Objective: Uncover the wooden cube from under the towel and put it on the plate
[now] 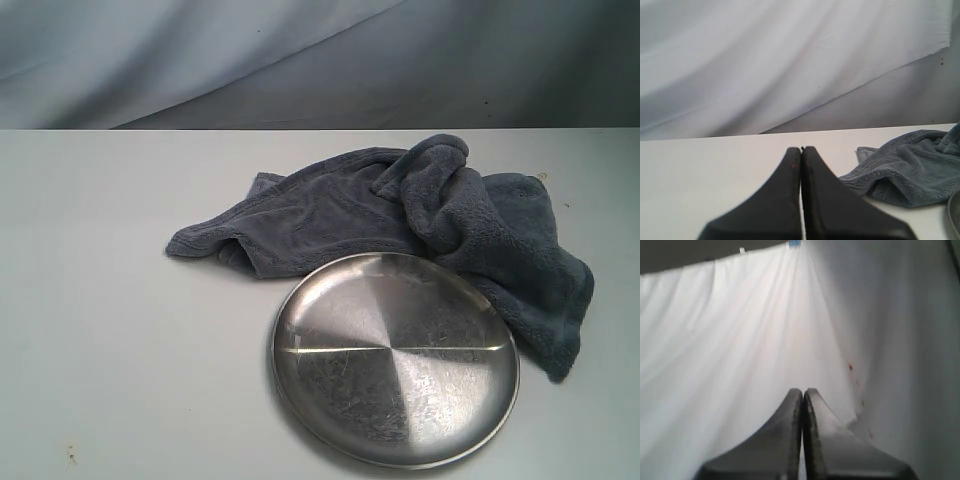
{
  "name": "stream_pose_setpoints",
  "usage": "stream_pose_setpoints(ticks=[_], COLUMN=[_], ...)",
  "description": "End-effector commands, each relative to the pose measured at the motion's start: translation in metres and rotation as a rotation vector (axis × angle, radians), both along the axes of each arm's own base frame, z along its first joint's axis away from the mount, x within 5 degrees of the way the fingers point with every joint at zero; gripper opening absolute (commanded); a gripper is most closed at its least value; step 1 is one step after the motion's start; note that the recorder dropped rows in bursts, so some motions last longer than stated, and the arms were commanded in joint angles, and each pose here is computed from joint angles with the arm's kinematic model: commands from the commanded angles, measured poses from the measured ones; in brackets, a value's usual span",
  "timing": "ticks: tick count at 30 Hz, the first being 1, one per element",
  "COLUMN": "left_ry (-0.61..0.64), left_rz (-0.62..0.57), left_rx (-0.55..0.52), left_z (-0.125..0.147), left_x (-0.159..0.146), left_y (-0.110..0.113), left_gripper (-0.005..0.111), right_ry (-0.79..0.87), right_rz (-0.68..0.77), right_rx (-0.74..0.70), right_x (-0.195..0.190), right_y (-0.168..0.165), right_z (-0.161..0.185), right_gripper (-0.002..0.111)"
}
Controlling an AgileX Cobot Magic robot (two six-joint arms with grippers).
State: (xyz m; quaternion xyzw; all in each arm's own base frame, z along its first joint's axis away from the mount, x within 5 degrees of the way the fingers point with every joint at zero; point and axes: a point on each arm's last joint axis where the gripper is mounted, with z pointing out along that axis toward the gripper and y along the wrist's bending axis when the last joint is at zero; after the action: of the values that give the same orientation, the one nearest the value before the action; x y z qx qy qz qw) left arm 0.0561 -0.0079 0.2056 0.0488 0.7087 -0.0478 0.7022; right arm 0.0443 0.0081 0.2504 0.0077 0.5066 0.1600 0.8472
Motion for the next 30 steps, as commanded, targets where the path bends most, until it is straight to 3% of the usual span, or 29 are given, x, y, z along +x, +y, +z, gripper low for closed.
stream_pose_setpoints(ticks=[1, 5, 11, 15, 20, 30], left_ry=[-0.01, -0.01, -0.01, -0.01, -0.01, -0.01], left_rz=[0.003, 0.003, 0.003, 0.003, 0.003, 0.003], left_rx=[-0.006, -0.006, -0.006, -0.006, -0.006, -0.006], left_z=[0.0, 0.0, 0.0, 0.0, 0.0, 0.0], left_x=[0.0, 0.0, 0.0, 0.0, 0.0, 0.0], left_y=[0.0, 0.0, 0.0, 0.0, 0.0, 0.0], left_gripper=[0.0, 0.0, 0.0, 0.0, 0.0, 0.0], right_ry=[-0.227, -0.325, -0.187, 0.11, 0.421, 0.699], right_rz=[0.005, -0.086, -0.238, -0.357, -0.399, -0.264], right_rx=[-0.099, -0.361, -0.339, -0.39, -0.43, -0.382], right_x=[-0.015, -0.036, -0.06, -0.054, -0.036, -0.004], right_y=[0.005, 0.01, -0.009, -0.024, -0.031, -0.02], right_z=[0.031, 0.079, 0.127, 0.128, 0.118, 0.102], right_gripper=[0.0, 0.0, 0.0, 0.0, 0.0, 0.0])
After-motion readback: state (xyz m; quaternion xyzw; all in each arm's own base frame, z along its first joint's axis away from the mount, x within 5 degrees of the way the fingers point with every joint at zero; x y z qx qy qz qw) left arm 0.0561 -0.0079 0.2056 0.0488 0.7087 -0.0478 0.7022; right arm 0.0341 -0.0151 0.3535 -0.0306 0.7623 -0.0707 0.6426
